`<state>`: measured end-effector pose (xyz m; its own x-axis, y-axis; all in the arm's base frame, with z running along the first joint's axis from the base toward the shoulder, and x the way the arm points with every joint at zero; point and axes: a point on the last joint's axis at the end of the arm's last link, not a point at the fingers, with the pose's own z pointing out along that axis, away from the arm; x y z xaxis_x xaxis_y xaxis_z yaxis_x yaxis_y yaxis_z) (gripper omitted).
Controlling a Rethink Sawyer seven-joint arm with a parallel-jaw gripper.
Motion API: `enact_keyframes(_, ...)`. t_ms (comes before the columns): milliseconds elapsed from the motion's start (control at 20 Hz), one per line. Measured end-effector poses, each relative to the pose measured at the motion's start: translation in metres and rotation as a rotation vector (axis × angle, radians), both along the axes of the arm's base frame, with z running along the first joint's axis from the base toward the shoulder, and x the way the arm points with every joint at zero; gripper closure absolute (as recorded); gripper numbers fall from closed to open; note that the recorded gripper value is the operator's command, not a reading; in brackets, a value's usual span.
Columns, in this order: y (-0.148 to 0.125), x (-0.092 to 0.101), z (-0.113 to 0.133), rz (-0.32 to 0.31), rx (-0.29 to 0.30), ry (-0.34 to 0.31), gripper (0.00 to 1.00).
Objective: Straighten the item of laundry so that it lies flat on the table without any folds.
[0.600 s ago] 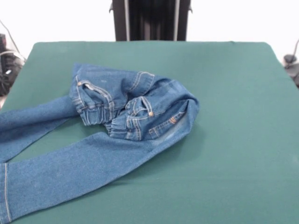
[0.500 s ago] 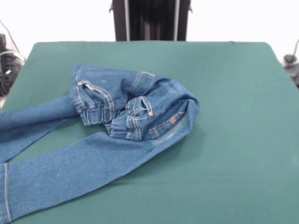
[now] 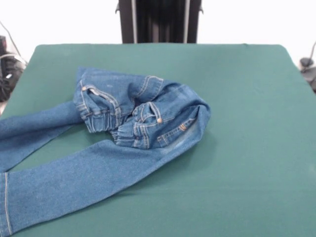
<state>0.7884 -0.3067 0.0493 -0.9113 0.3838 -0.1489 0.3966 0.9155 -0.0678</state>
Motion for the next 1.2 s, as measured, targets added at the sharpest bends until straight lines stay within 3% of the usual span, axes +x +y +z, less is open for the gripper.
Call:
enact_keyframes(600,0.054,-0.001,0.003,0.075,0.005,-0.024,0.00)
enact_keyframes(950,0.088,-0.008,-0.014,0.096,0.028,-0.026,0.00)
enact_keyframes(1200,0.109,-0.023,-0.028,0.106,0.039,-0.002,0.00)
